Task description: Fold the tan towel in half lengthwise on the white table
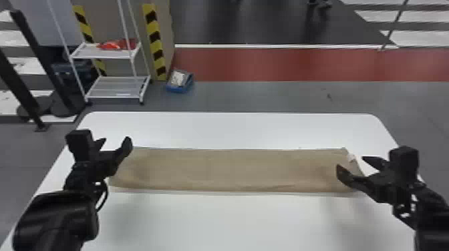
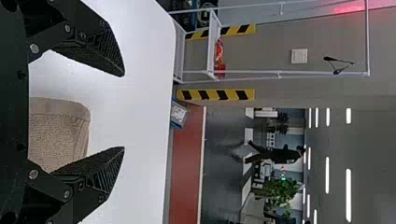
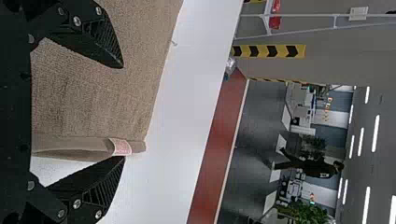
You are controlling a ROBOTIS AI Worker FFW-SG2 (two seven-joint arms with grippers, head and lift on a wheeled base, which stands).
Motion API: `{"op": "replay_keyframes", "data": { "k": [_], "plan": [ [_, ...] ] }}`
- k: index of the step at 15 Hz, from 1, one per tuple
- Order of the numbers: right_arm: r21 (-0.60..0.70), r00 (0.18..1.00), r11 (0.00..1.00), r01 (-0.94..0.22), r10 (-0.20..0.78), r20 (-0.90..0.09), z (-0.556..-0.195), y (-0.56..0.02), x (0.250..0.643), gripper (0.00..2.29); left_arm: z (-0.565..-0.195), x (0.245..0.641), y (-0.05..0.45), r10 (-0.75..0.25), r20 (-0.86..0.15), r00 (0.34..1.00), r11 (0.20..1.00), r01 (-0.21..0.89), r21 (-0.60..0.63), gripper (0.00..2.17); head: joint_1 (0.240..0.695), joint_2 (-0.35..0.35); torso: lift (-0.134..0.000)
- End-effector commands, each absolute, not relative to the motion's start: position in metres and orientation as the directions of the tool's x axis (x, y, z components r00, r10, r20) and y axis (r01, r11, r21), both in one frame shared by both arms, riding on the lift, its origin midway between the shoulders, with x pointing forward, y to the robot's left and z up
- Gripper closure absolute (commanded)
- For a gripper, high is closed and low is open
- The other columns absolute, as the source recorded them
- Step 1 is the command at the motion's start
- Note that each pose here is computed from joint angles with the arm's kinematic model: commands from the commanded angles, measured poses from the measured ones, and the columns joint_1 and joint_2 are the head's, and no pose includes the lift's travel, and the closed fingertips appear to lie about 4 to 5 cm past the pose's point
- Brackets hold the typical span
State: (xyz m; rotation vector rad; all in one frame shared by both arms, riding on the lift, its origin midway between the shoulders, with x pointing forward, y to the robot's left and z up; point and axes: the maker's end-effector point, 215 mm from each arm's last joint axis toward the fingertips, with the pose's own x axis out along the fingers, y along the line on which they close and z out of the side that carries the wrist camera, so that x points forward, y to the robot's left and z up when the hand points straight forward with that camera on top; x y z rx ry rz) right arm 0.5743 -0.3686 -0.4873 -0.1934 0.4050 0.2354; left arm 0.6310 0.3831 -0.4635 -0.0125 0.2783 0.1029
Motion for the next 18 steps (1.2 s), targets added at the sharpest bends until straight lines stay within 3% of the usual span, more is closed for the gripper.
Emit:
{"op": "replay_keyframes", "data": {
  "k": [1, 4, 7, 15, 18],
  "plan": [
    [-0.145, 0.894, 0.952, -0.271, 0.193, -0.405, -0.484, -0.366, 0.573, 0.22, -0.471, 0.639, 0.379, 0.072, -0.301, 0.951, 0.997, -0.064, 0.035, 0.42, 0.695, 0.014, -0.057],
    [-0.157, 0.898, 0.945, -0.285, 0.206, -0.39, -0.475, -0.361, 0.573, 0.22, -0.488, 0.637, 0.378, 0.067, -0.355, 0.932, 0.997, -0.046, 0.069, 0.42, 0.695, 0.011, -0.057],
    [-0.16, 0.898, 0.943, -0.292, 0.212, -0.387, -0.473, -0.358, 0.574, 0.22, -0.502, 0.631, 0.379, 0.067, -0.398, 0.915, 0.997, -0.044, 0.067, 0.61, 0.695, 0.016, -0.057],
    [-0.163, 0.898, 0.943, -0.291, 0.21, -0.387, -0.473, -0.359, 0.574, 0.22, -0.506, 0.629, 0.377, 0.057, -0.412, 0.91, 0.997, -0.031, 0.07, 0.61, 0.695, 0.019, -0.057],
    [-0.165, 0.899, 0.942, -0.292, 0.212, -0.383, -0.47, -0.359, 0.576, 0.22, -0.512, 0.626, 0.377, 0.052, -0.435, 0.899, 0.998, -0.029, 0.061, 0.73, 0.695, 0.016, -0.057]
  ]
}}
